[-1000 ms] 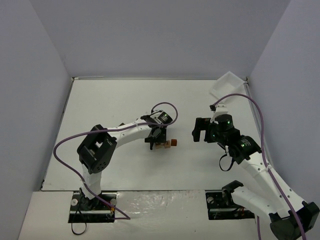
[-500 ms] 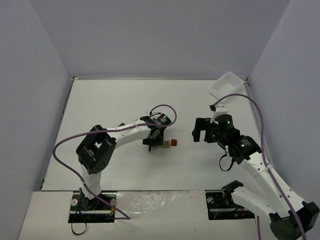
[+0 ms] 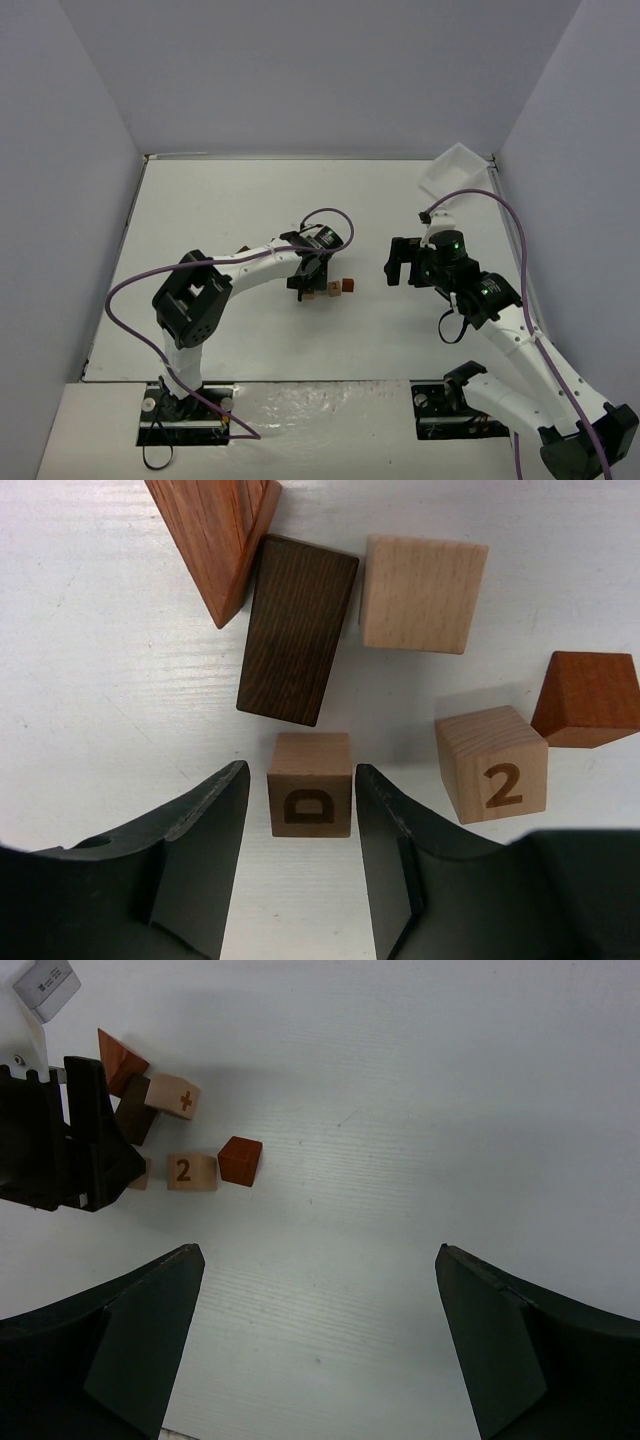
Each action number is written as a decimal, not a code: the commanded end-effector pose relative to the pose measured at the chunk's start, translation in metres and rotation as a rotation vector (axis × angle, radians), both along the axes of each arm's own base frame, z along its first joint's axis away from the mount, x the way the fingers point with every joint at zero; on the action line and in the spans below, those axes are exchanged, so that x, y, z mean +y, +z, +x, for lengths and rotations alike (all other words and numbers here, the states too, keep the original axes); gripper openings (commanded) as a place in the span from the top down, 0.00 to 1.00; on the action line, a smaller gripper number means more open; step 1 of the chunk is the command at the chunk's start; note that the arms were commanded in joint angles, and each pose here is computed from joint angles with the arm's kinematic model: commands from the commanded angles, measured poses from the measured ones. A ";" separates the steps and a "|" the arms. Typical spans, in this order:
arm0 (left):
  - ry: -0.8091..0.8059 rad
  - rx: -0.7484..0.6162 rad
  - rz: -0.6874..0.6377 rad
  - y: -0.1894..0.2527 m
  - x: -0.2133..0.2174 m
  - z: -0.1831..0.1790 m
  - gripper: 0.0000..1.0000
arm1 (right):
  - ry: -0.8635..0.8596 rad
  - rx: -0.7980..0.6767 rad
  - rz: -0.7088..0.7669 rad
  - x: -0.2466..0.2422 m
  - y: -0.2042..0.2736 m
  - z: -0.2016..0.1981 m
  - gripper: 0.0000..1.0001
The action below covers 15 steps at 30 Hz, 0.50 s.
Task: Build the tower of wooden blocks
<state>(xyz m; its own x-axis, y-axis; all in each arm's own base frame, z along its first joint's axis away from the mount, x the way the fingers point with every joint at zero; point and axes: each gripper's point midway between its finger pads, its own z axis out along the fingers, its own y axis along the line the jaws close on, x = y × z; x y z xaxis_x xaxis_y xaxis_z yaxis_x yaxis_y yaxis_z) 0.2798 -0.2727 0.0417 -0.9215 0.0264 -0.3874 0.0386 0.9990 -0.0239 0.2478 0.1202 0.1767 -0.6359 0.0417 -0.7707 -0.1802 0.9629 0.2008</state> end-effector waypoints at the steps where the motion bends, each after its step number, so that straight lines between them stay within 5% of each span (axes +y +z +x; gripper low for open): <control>1: -0.018 -0.083 -0.072 0.044 -0.013 0.011 0.57 | 0.002 -0.048 0.012 0.002 0.011 0.006 0.01; 10: -0.022 -0.067 -0.066 0.039 -0.013 0.008 0.63 | 0.002 -0.046 0.012 0.002 0.010 0.005 0.01; 15: -0.035 -0.070 -0.062 0.042 -0.012 0.008 0.80 | 0.003 -0.048 0.012 0.001 0.011 0.005 0.01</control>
<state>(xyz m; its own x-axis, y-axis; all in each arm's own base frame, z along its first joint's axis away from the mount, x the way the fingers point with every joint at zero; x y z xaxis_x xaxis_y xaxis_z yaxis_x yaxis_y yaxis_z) 0.2809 -0.2748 0.0451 -0.9209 0.0332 -0.3884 0.0480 0.9984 -0.0285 0.2476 0.1201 0.1767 -0.6360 0.0416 -0.7706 -0.1803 0.9629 0.2008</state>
